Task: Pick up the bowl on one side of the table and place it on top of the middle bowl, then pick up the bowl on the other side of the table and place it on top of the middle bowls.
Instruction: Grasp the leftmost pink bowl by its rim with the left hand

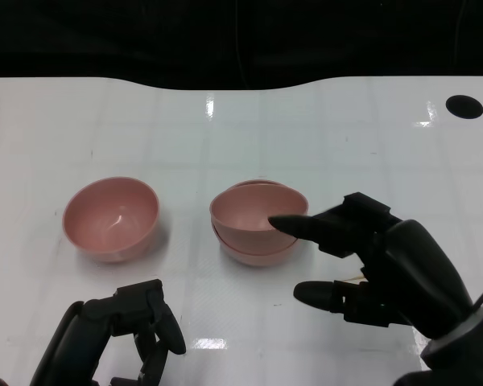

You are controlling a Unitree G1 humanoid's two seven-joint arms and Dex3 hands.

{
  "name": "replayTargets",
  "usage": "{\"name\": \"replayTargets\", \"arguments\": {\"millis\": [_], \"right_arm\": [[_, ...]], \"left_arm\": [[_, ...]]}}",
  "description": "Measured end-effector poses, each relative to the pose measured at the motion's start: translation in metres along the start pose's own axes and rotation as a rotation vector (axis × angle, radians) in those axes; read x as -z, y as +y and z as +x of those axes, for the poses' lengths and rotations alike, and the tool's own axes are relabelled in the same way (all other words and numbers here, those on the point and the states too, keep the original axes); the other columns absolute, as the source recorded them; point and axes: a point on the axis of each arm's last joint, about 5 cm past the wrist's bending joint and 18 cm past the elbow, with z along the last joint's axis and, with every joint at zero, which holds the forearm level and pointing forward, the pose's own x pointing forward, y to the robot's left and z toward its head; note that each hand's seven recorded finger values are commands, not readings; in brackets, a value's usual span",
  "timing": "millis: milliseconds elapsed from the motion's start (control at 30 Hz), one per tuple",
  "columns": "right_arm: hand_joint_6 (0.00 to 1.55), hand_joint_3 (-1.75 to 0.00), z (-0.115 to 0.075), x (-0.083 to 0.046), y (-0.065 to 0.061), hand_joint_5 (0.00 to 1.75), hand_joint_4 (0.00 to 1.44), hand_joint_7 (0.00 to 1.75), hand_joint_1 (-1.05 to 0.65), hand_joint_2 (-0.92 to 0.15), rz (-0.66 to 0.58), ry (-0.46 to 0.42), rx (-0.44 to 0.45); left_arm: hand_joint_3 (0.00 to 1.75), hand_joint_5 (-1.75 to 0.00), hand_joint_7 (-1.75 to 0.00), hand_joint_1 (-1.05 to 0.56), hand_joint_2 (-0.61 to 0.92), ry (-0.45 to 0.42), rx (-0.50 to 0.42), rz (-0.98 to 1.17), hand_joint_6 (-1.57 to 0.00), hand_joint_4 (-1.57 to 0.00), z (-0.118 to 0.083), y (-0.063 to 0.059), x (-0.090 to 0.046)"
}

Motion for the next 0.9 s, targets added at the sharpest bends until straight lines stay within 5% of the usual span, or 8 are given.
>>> {"name": "replayTargets", "arguments": {"millis": [67,200,433,533,633,900], "right_arm": [[0.82,-0.12,-0.003,0.001,-0.001,1.37,0.64,0.59,-0.19,-0.89,0.014,-0.01,0.032],[0.82,-0.82,-0.011,0.005,0.0,1.42,0.72,0.82,-0.15,-0.59,0.048,-0.011,0.058],[0.9,-1.14,-0.02,0.01,-0.001,1.41,0.79,0.9,-0.11,-0.47,0.092,-0.016,0.081],[0.9,-1.49,-0.024,0.013,0.0,1.7,0.84,1.23,-0.12,-0.29,0.106,-0.017,0.076],[0.83,-1.59,-0.029,0.016,0.0,1.74,0.85,1.43,-0.13,-0.23,0.109,-0.003,0.062],[0.79,-1.59,-0.033,0.022,-0.001,1.75,0.89,1.54,-0.12,-0.19,0.103,0.028,0.065]], "left_arm": [[1.57,-1.68,-1.46,-0.08,0.24,-0.001,0.001,0.003,-0.87,-0.9,0.0,0.0,0.0],[1.59,-1.67,-1.46,-0.07,0.25,-0.002,0.0,0.006,-0.87,-0.91,0.0,0.001,0.0],[1.59,-1.69,-1.48,-0.08,0.25,-0.009,-0.007,0.012,-0.87,-0.9,0.0,0.004,-0.001],[1.55,-1.69,-1.48,-0.07,0.28,-0.007,-0.007,0.012,-0.86,-0.89,0.0,0.005,-0.001],[1.52,-1.69,-1.48,-0.07,0.3,-0.001,-0.011,0.018,-0.86,-0.88,-0.002,0.007,-0.001],[1.45,-1.68,-1.45,-0.09,0.34,0.008,-0.017,-0.002,-0.83,-0.83,-0.003,0.01,-0.001]]}}
